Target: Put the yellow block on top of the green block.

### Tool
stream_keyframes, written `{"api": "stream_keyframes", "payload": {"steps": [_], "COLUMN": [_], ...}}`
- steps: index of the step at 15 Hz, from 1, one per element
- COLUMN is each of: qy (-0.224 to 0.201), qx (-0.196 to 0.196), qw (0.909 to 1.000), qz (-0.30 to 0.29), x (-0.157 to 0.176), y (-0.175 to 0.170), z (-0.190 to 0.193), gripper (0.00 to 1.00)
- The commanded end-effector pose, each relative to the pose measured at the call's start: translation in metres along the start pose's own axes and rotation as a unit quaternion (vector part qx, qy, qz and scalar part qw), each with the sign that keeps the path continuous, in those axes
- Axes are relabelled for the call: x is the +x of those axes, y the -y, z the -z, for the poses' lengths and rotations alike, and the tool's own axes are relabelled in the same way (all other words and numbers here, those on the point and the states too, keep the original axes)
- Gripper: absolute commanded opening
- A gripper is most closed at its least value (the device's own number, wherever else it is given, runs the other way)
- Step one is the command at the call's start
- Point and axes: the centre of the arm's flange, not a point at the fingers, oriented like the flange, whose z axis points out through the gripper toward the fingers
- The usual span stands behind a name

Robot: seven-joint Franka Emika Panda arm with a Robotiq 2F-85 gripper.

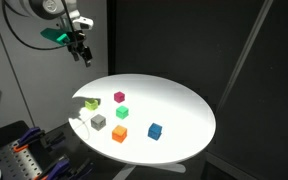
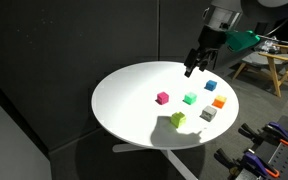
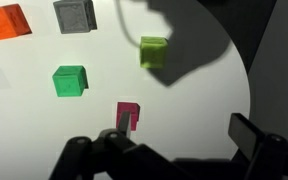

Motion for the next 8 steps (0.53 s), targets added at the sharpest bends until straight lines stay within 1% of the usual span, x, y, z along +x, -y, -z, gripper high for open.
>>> {"api": "stream_keyframes", "payload": {"steps": [1,3,8], "qy": [0.0,0.0,0.035], "qx": [0.0,0.0,-0.013], "qw": [1.0,1.0,0.9993], "qz": [0.0,0.0,0.003], "x": [0.0,0.0,0.005], "y": [0.0,0.0,0.0], "z": [0.0,0.0,-0.012], "gripper": [1.0,1.0,1.0]}}
